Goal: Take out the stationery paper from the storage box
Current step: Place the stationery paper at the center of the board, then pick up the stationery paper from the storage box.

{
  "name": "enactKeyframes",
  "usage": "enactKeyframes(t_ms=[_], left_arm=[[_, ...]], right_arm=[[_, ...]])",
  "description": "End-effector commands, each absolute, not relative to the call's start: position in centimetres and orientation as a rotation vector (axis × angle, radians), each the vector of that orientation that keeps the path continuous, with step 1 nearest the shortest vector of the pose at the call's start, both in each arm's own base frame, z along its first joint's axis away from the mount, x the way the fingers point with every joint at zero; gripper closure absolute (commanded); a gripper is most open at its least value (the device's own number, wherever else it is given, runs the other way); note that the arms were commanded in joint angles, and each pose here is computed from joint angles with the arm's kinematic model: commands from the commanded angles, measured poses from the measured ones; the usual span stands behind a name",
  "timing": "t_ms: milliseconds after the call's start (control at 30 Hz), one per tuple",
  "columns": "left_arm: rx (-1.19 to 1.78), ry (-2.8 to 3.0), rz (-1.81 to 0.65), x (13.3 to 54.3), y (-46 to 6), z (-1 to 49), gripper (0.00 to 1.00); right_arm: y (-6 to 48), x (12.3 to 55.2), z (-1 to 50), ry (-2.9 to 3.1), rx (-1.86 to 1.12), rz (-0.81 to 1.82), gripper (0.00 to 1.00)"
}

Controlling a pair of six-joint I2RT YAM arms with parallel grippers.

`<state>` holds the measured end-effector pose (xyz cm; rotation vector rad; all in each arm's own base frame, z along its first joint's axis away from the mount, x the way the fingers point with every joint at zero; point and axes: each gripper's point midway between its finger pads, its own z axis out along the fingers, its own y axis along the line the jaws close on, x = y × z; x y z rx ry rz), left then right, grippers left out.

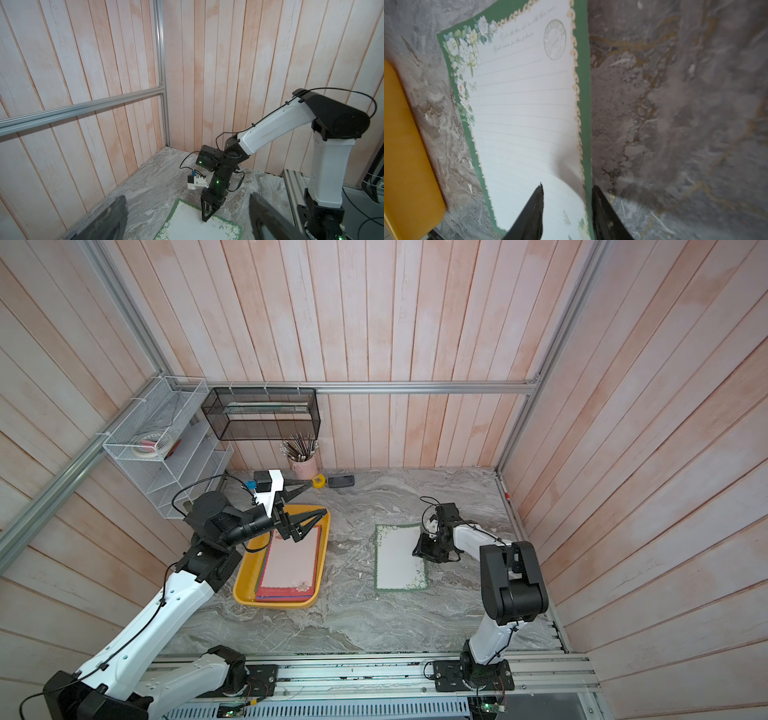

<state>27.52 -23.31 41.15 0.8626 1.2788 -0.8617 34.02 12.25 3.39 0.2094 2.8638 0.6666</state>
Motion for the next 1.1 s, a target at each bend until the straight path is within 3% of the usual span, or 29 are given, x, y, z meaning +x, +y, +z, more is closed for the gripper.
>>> enactKeyframes(t_ms=[0,267,867,1067], left_arm=[[0.865,1.244,-0.835,27.2,-23.2,42.7,0.08],[0.862,1.242,-0.828,27.1,-23.1,42.9,0.08],[0.824,1.293,-0.706,28.2,-22.0,43.2,0.09],[0.779,1.349,-0.681,29.6,-21.7,43.2,0.12]], right_arm=[[11.3,34.4,4.5,2.855,0.202,0.574,0.56],[9.5,34.9,6.5,2.818,0.203,0.44,0.43],[7.6,35.3,15.9,2.612,0.2,0.29,0.41],[10.0,36.3,20.3,2.491,0.078,0.238,0.41]])
